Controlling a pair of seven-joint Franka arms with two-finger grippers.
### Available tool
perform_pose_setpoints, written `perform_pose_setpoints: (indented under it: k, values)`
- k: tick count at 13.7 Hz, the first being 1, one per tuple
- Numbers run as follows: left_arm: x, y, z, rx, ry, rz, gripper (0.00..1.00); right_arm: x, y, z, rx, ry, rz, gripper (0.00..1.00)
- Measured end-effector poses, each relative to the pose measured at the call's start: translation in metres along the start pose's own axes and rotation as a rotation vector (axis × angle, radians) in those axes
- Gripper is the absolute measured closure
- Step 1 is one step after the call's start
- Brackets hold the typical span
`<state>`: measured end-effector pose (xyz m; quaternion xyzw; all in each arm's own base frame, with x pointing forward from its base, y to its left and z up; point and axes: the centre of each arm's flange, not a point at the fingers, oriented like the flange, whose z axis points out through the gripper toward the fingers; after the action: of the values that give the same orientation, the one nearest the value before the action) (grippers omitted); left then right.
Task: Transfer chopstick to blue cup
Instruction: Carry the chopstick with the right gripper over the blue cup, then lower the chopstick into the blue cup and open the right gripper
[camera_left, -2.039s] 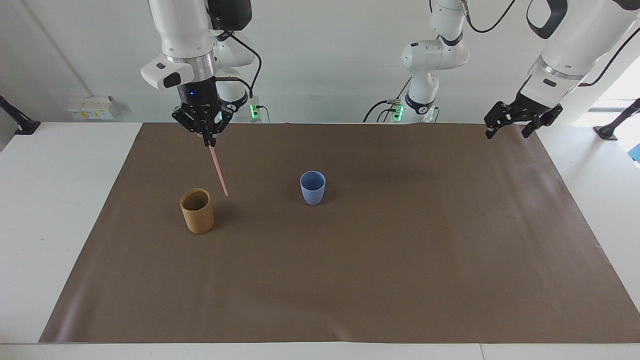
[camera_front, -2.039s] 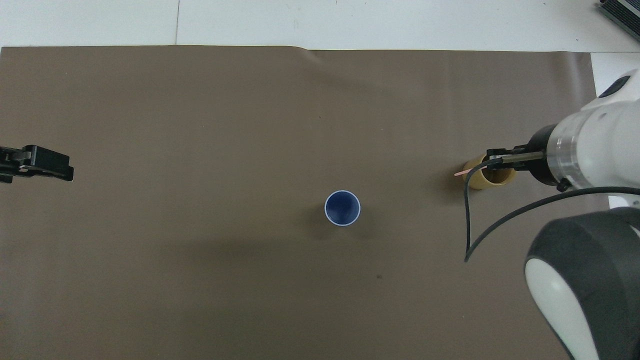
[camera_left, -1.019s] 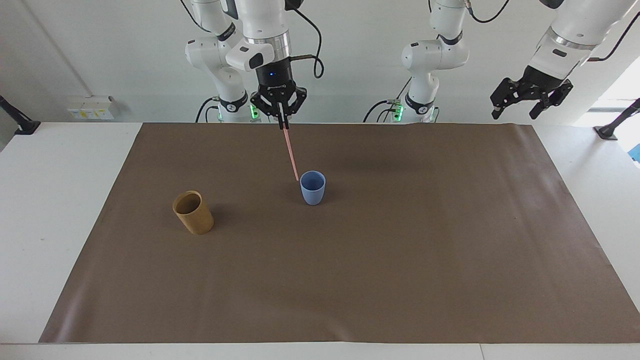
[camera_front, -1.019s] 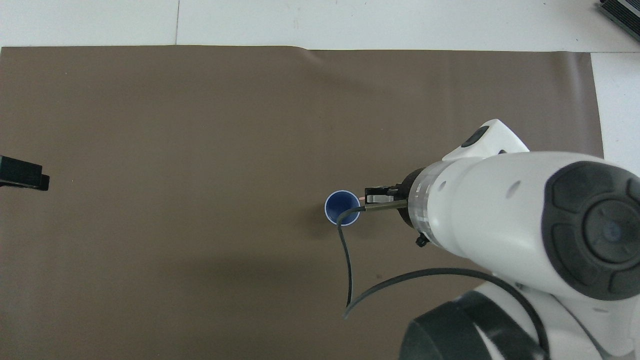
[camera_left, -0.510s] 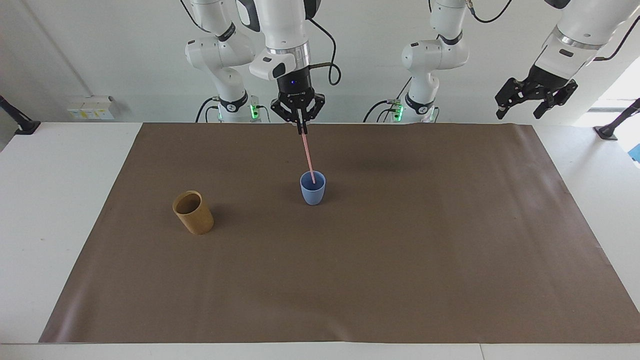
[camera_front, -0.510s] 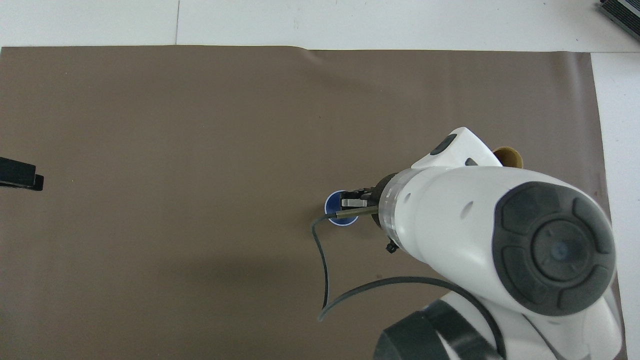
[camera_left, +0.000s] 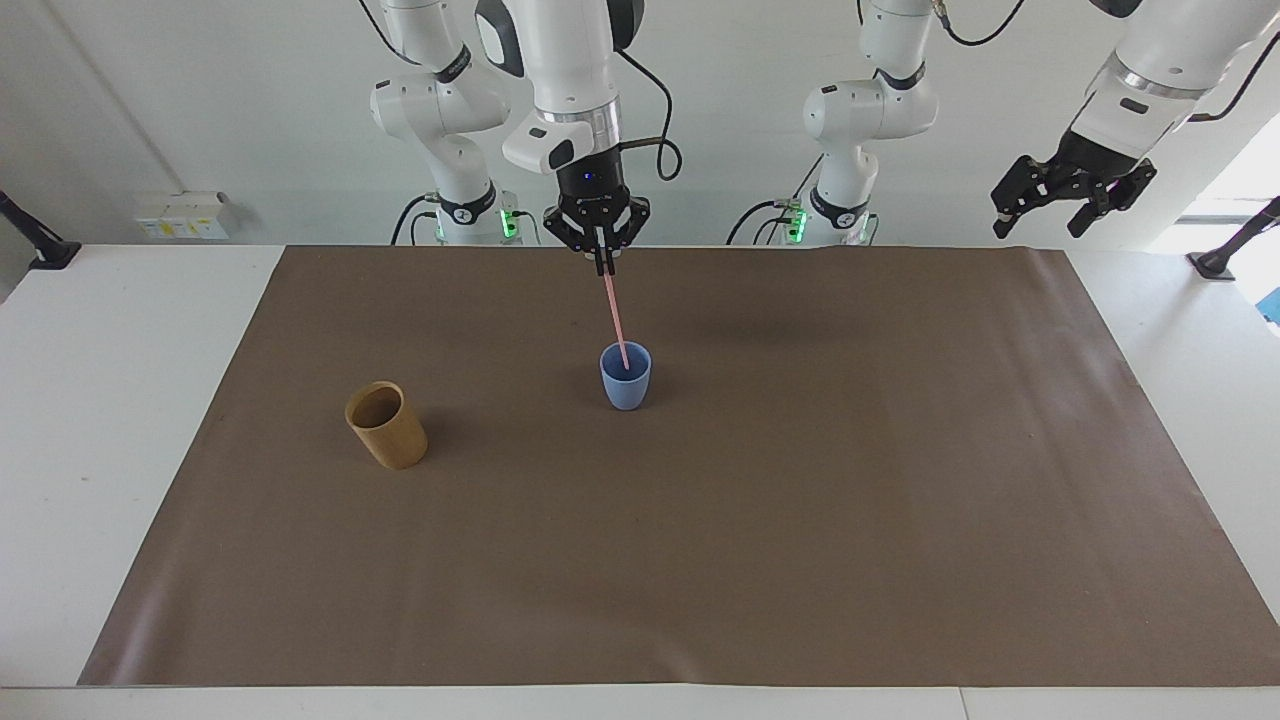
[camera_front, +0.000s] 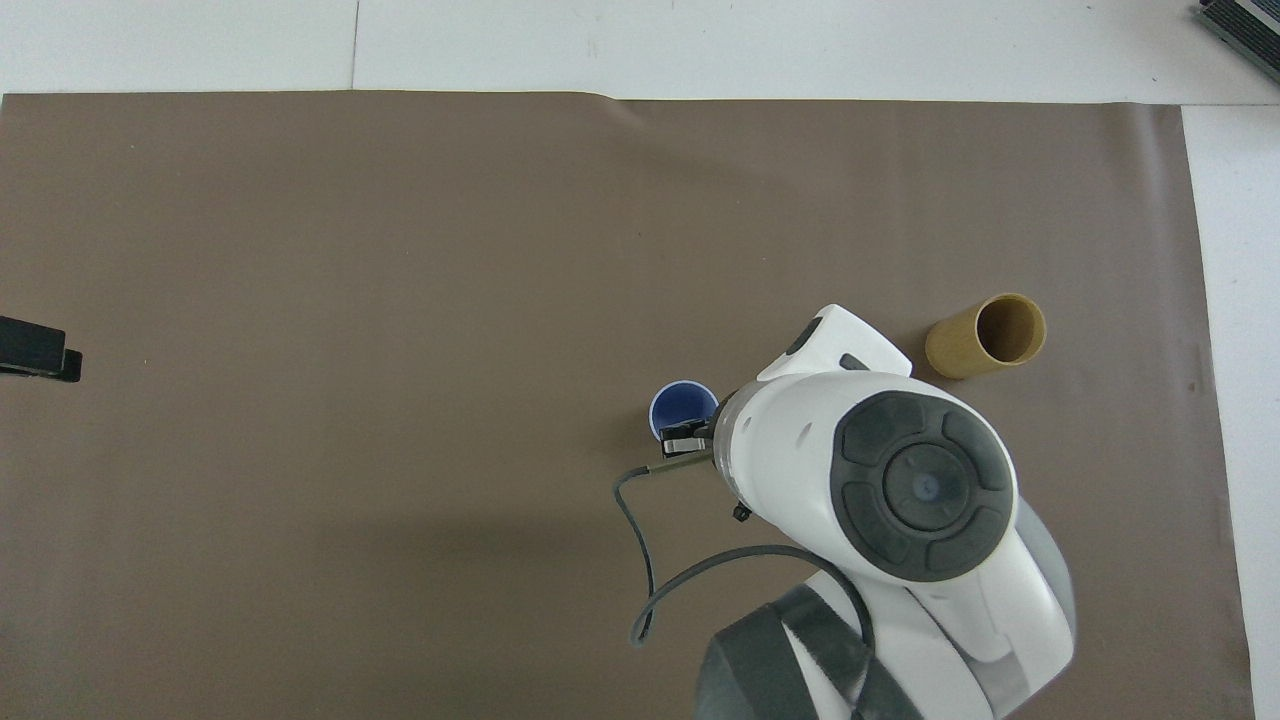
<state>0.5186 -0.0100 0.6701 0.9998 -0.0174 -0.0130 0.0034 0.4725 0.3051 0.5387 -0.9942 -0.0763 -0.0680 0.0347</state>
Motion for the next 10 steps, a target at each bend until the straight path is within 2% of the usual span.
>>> perform_pose_setpoints:
  k: [3, 5, 7, 10]
  values:
    - [0.0000, 0.0000, 0.0000, 0.000, 0.000, 0.000, 0.00, 0.0001, 0.0018, 0.0042, 0.001, 0.004, -0.023, 0.91]
    - [0.0000, -0.0010, 0.0000, 0.000, 0.000, -0.002, 0.00, -0.0001, 0.0019, 0.0049, 0.001, 0.002, -0.027, 0.87]
    - [0.0000, -0.0011, 0.0000, 0.000, 0.000, -0.002, 0.00, -0.0002, 0.0020, 0.0052, 0.000, 0.002, -0.030, 0.78]
    - [0.0000, -0.0011, 0.0000, 0.000, 0.000, -0.002, 0.00, -0.0001, 0.0025, 0.0054, 0.000, 0.001, -0.029, 0.72]
